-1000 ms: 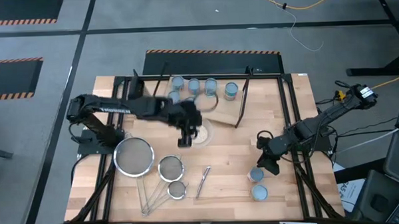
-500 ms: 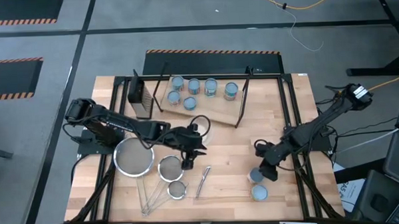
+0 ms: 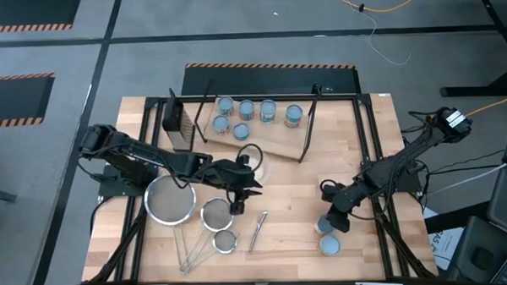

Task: Pick and place cans onto a shelf
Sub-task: Put the canned sauce on the shelf

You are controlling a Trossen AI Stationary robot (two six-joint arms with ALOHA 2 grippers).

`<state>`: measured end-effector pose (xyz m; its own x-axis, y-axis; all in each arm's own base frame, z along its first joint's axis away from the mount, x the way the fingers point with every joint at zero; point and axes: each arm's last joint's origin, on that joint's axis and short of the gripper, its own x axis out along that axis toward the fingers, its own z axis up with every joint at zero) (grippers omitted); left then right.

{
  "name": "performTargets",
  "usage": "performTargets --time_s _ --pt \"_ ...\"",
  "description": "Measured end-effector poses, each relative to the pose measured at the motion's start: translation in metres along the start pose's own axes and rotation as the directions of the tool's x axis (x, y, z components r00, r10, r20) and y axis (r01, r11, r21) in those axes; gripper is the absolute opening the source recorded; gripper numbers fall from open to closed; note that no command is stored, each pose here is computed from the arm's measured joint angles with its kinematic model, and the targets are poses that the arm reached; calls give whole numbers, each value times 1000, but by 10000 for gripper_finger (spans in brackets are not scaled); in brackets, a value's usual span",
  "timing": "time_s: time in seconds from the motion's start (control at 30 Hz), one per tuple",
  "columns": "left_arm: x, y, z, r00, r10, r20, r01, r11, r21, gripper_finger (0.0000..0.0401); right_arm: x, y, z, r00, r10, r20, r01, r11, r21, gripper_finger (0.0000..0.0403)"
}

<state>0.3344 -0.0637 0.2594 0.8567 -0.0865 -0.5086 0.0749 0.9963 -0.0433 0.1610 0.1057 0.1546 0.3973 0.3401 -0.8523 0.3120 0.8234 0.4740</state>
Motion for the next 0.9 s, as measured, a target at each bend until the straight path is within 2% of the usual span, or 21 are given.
performTargets --time_s 0.17,0.33,0.43,0.63,0.9 --pt "-30 0 11 1000 15 27 -16 999 50 86 -1 2 2 1000 4 29 -4 1000 -5 14" --pt "-62 -6 11 997 59 57 -64 993 94 86 -7 9 9 998 6 55 -5 1000 -14 11" --pt "-72 -9 -5 995 68 79 -76 992 99 86 -18 20 19 997 22 79 -21 1000 -24 10" --pt "-76 -13 -50 985 22 172 -30 998 49 86 -51 39 47 994 4 113 1 999 -46 10" --pt "-69 -11 -99 965 -10 263 8 1000 6 86 -114 53 107 969 -35 243 64 992 -111 8"
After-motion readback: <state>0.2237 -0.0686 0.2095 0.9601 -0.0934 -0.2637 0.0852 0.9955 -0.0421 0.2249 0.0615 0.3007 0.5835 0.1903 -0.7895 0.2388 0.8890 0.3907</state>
